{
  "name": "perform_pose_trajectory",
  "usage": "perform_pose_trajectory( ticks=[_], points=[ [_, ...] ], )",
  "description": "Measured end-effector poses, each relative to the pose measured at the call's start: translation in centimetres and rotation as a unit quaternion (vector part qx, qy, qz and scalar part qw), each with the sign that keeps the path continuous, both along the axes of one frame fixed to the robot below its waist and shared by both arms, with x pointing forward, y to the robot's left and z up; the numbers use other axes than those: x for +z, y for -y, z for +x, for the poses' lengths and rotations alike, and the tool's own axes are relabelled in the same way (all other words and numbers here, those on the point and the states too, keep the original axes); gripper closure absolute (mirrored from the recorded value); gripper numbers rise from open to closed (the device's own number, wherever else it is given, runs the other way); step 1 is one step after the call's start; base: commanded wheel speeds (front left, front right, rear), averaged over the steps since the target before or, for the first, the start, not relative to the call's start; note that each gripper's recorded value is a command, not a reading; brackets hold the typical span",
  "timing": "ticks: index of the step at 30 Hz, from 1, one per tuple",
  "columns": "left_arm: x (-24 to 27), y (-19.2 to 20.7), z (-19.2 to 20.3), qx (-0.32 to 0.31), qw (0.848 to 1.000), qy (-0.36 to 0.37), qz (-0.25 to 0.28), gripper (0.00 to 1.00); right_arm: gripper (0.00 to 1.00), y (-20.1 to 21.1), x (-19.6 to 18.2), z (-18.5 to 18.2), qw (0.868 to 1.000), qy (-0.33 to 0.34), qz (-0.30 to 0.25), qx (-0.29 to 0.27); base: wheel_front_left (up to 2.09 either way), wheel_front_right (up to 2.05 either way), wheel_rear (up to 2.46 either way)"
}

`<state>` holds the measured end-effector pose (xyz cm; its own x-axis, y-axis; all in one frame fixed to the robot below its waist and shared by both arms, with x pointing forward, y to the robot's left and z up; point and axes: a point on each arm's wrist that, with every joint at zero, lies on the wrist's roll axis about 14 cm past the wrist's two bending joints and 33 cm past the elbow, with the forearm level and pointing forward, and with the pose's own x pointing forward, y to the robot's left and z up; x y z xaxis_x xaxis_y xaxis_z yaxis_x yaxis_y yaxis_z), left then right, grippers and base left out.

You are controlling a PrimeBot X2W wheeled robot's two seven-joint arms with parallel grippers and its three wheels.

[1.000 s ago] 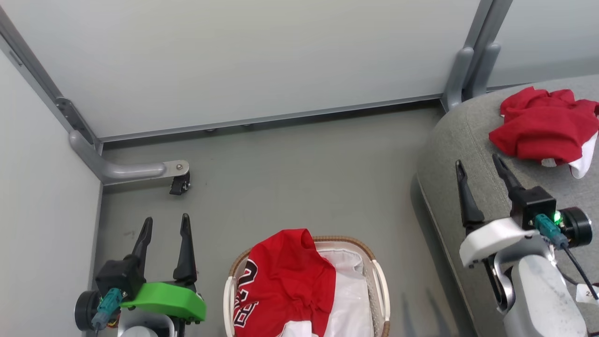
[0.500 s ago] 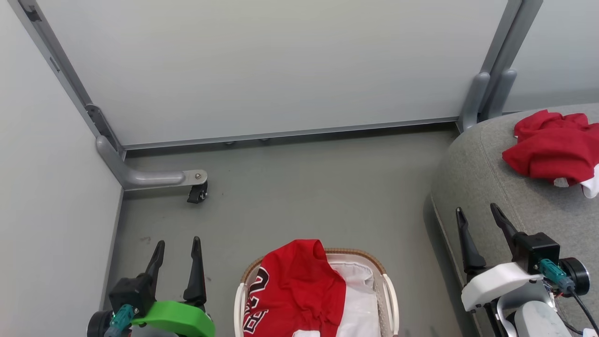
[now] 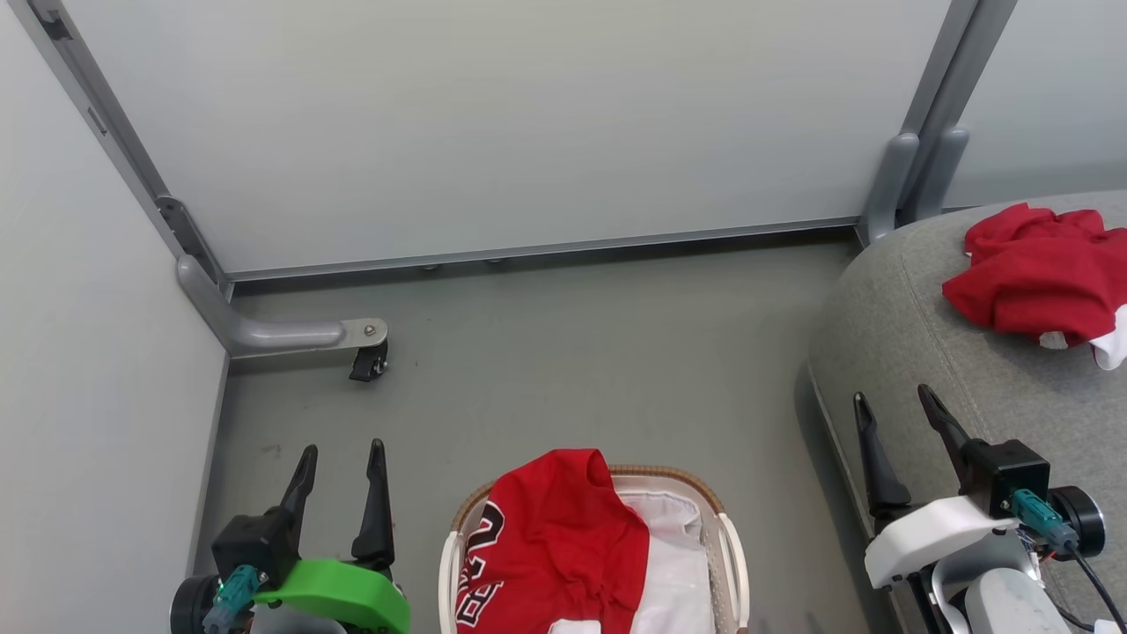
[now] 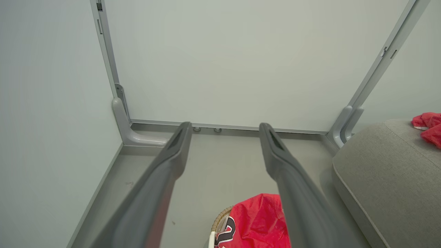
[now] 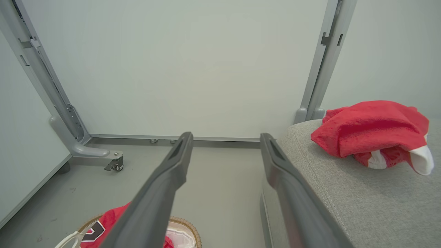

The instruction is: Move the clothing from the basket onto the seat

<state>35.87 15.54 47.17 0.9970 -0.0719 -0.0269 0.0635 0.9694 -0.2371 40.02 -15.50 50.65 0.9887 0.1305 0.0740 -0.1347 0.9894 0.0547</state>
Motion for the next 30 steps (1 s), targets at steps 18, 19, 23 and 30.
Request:
perform_pose_trajectory(
  ticks=[18, 19, 23, 30],
  points=[
    [-0.3, 0.9, 0.4, -0.014, 1.000, -0.005, 0.000, 0.00, 0.00, 0.0, -0.8, 0.2, 1.000, -0.011, 0.000, 0.000, 0.00, 0.00, 0.00],
    [-0.2, 1.1, 0.6, -0.017, 1.000, -0.004, 0.001, 0.00, 0.00, 0.1, -0.8, 0.2, 1.000, -0.011, -0.001, -0.001, 0.00, 0.00, 0.00],
    [-0.1, 2.3, 1.4, -0.038, 0.999, -0.002, 0.006, 0.00, 0.00, 0.1, -0.8, 0.8, 1.000, -0.010, 0.000, -0.001, 0.00, 0.00, 0.00],
    [-2.6, 6.6, 3.5, -0.121, 0.992, -0.035, 0.031, 0.00, 0.00, 0.8, 0.5, 3.5, 1.000, 0.014, -0.009, -0.011, 0.00, 0.00, 0.00]
  ],
)
